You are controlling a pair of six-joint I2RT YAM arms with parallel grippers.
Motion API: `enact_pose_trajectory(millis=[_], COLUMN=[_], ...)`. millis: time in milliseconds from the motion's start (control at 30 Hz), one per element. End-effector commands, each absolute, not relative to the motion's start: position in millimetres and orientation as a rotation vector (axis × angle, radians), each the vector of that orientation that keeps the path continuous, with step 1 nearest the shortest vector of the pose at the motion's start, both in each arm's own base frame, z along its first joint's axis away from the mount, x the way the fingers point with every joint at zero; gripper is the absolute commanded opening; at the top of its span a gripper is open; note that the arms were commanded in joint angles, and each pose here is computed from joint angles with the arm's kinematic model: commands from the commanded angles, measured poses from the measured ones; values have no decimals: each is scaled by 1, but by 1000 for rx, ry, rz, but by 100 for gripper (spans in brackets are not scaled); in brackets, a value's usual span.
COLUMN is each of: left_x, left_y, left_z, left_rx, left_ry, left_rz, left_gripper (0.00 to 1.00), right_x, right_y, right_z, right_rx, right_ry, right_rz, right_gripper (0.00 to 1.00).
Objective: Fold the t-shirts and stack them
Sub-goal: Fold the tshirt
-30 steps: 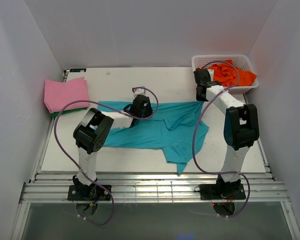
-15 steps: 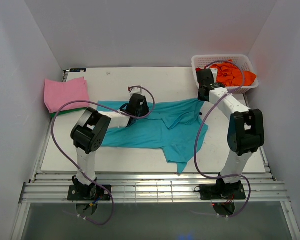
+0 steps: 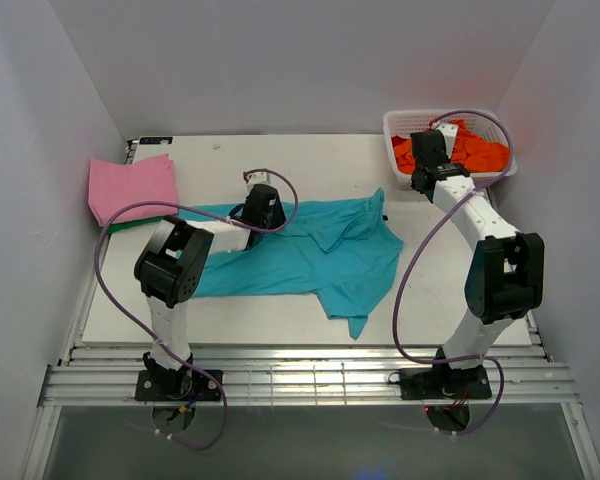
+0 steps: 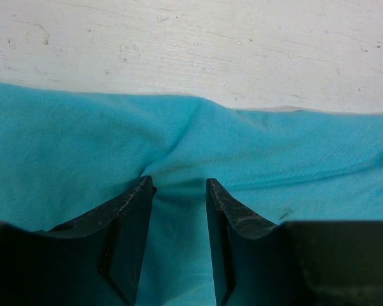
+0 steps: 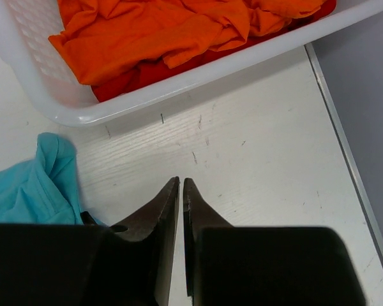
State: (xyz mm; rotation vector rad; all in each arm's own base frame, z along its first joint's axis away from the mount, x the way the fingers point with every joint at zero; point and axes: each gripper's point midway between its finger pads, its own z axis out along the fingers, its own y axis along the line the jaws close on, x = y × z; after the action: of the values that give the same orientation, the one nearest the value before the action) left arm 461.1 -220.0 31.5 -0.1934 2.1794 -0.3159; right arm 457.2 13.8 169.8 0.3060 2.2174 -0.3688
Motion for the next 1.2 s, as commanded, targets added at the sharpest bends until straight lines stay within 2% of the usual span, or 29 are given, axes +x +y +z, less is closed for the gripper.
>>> enact_pose_trajectory(millis=[0,267,400,533,700,900,1167], left_x=[451,466,470,466,461,456,455], left_y=[-205,-218,-221,-222,-222,-219,-216], left_z=[33,63,70,67,62,60,63], left_rx=[-190,-172,-167,-169,-173,-173,-170], left_ry=[2221,2172,2159,2170,2180,2183,2176], left_rz=[-257,-324,-332,-343,-355,-352,-341], left_gripper=[50,50,50,50,50,50,50], right_x=[462,472,477,488,502,509,501], right_y=[23,85,132,155,168,172,140], right_z=[171,158,158,151,147,113,70], right_rx=[280,92,-80,-155,-186,-178,-101], right_ry=[2202,2178,2176,2170,2162,2242,2393], right_rz=[-301,106,385,511,581,590,375], right_gripper=[12,21,22,22,22,22,22])
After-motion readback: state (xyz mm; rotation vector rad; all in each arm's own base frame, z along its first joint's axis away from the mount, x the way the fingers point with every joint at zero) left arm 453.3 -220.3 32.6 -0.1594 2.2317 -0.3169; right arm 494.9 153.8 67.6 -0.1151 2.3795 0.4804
